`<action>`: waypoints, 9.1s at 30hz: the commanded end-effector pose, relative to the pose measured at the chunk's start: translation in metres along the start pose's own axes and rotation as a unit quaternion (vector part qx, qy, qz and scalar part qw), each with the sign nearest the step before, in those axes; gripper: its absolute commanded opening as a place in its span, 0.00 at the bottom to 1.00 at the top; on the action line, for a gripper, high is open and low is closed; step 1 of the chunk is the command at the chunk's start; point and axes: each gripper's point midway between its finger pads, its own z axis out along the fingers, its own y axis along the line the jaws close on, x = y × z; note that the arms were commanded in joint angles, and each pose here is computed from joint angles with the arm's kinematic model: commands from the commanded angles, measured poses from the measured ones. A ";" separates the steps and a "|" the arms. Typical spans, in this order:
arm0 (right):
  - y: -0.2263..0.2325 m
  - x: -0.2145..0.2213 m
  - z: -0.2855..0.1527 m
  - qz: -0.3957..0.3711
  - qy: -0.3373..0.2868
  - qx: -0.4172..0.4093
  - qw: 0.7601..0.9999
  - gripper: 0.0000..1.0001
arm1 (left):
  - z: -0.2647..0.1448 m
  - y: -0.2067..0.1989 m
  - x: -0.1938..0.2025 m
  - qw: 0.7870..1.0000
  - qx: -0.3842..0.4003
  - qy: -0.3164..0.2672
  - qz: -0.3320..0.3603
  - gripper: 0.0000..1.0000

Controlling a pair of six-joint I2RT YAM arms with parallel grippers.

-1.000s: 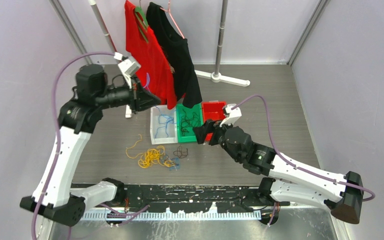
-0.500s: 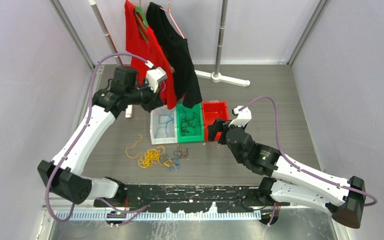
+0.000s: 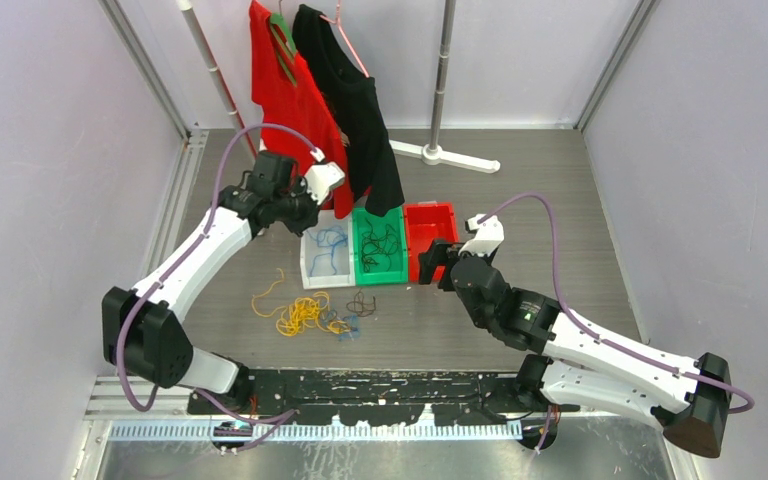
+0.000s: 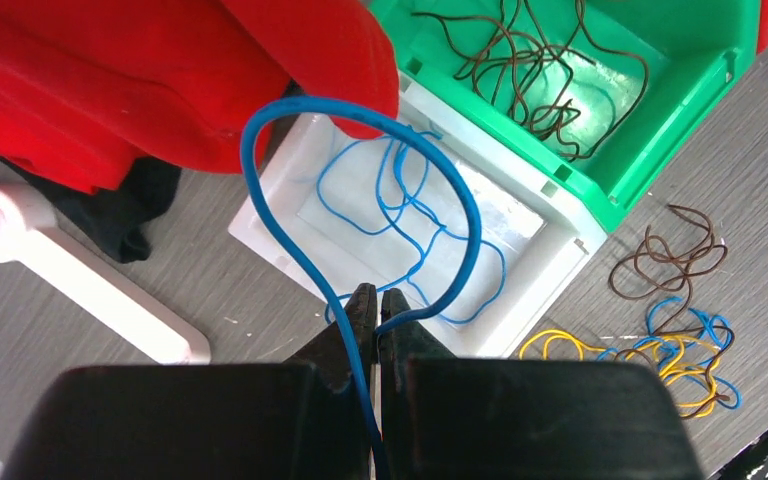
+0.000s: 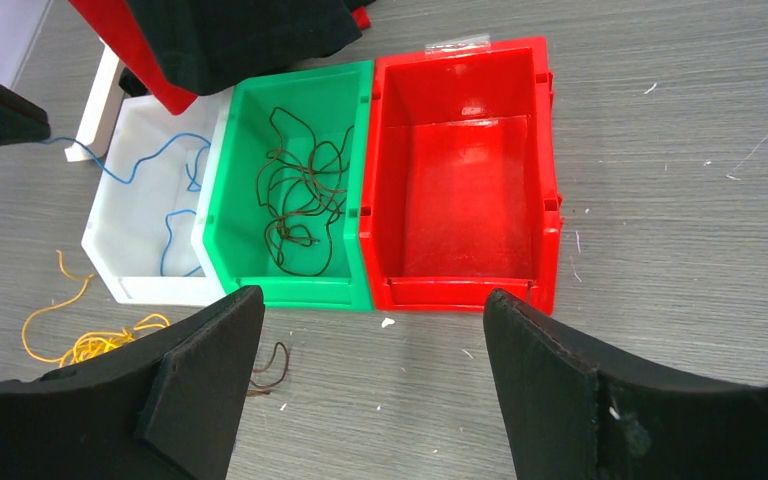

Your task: Untangle the cables

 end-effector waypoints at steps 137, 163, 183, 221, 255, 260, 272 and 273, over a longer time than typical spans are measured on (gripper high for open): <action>0.075 -0.089 -0.094 -0.019 0.082 -0.166 0.983 0.01 | -0.053 -0.054 0.285 0.896 0.168 0.271 0.308 0.00; -0.019 -0.220 -0.166 0.020 -0.105 -0.070 0.992 0.01 | -0.037 -0.030 0.274 0.890 0.131 0.254 0.355 0.04; 0.160 -0.166 -0.084 0.007 0.000 -0.254 0.967 0.01 | -0.153 -0.096 0.065 0.962 0.213 -0.031 0.165 0.99; 0.270 -0.160 -0.044 0.126 0.021 -0.397 0.909 0.29 | -0.170 -0.125 -0.100 0.893 0.318 -0.281 -0.147 0.00; 0.231 0.041 0.008 -0.092 0.050 -0.417 0.903 0.81 | -0.241 -0.130 -0.140 0.891 0.319 -0.302 -0.114 0.00; 0.226 0.062 0.012 -0.063 0.058 -0.421 0.903 0.48 | -0.252 -0.130 -0.146 0.891 0.311 -0.312 -0.110 0.00; 0.183 0.114 0.004 -0.009 0.109 -0.373 0.922 0.01 | -0.277 -0.105 -0.177 0.903 0.220 -0.363 -0.069 0.00; 0.179 0.118 0.005 -0.004 0.115 -0.366 0.924 0.01 | -0.277 -0.103 -0.178 0.904 0.216 -0.364 -0.066 0.00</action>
